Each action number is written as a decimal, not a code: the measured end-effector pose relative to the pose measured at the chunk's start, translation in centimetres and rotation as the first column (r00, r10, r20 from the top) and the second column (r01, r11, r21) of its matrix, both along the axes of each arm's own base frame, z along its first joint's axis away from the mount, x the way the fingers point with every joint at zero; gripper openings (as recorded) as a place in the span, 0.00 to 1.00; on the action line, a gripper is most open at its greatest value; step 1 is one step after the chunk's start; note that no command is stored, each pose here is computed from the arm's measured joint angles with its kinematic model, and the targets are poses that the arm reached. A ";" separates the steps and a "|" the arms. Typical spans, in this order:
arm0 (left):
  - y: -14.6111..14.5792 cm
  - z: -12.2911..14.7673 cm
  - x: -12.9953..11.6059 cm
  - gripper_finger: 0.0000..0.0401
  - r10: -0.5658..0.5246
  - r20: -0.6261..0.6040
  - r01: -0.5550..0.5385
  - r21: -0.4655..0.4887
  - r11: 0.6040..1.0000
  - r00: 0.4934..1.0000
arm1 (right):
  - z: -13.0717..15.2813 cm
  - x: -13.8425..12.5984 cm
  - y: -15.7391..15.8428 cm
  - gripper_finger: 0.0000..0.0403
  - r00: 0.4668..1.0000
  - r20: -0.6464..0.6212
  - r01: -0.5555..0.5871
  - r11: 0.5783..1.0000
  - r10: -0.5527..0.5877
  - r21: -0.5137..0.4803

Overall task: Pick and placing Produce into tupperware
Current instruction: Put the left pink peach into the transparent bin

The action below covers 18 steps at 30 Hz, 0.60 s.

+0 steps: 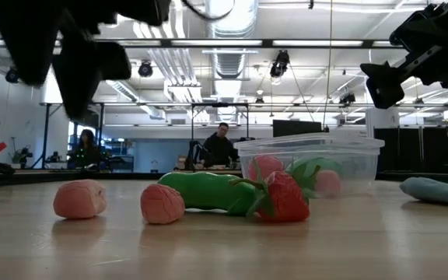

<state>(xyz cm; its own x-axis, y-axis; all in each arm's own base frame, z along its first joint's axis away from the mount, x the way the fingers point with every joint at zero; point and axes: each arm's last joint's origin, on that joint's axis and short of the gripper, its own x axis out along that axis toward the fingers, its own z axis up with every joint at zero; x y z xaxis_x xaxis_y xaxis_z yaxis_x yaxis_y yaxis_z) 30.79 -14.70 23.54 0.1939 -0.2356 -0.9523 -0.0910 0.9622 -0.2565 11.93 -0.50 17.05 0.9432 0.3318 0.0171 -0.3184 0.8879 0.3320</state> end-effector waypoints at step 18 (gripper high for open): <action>-0.5 -1.7 1.2 0.61 0.006 0.014 -0.006 0.010 1.000 1.000 | 0.0 0.0 0.0 0.81 1.000 -0.001 -0.001 1.000 0.001 0.000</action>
